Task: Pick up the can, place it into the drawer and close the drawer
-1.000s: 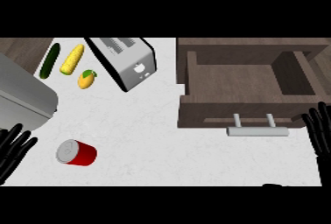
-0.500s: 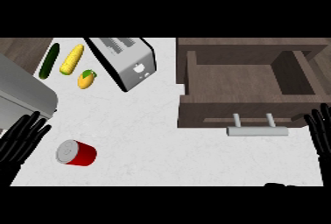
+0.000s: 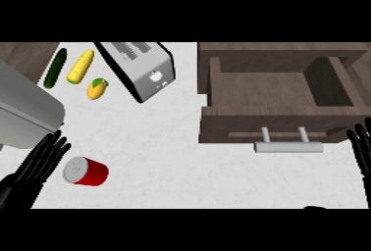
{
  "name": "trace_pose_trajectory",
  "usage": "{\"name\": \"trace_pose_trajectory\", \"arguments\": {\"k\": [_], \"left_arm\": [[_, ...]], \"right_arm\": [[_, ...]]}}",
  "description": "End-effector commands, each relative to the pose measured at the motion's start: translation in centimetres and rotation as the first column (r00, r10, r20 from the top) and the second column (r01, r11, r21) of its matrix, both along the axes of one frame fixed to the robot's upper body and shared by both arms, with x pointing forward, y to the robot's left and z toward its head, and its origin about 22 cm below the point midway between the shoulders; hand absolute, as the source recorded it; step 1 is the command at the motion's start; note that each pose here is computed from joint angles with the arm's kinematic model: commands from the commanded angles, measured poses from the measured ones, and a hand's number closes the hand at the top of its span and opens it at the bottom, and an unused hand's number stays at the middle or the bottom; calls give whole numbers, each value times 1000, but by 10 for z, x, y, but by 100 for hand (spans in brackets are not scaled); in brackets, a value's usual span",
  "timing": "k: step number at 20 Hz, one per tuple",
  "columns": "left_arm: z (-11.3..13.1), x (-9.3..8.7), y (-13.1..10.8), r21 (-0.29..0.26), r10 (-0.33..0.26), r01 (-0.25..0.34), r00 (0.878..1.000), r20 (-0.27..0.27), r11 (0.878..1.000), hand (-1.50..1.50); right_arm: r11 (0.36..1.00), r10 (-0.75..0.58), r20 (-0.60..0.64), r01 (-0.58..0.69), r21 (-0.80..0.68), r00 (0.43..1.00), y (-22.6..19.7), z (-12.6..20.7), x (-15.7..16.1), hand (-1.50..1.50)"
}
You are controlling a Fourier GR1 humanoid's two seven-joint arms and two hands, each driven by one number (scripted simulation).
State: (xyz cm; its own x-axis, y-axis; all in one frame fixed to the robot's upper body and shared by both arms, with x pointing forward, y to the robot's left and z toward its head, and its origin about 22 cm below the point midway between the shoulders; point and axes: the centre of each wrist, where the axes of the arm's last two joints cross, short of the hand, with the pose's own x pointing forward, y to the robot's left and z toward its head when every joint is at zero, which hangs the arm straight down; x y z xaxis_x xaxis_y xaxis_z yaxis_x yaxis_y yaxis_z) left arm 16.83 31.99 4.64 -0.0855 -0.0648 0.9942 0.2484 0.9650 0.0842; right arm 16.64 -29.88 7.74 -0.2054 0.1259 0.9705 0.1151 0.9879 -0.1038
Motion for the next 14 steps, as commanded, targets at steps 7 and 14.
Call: {"name": "trace_pose_trajectory", "arguments": {"k": [7,14], "left_arm": [[-39,3,19,24,50,-50,999,-2,998,-150],[-52,25,44,44,63,-61,997,-42,997,-150]], "right_arm": [[1000,9,-13,-9,-3,1000,9,-8,-10,-150],[1000,1,13,-1,9,1000,15,-22,3,-150]]}}
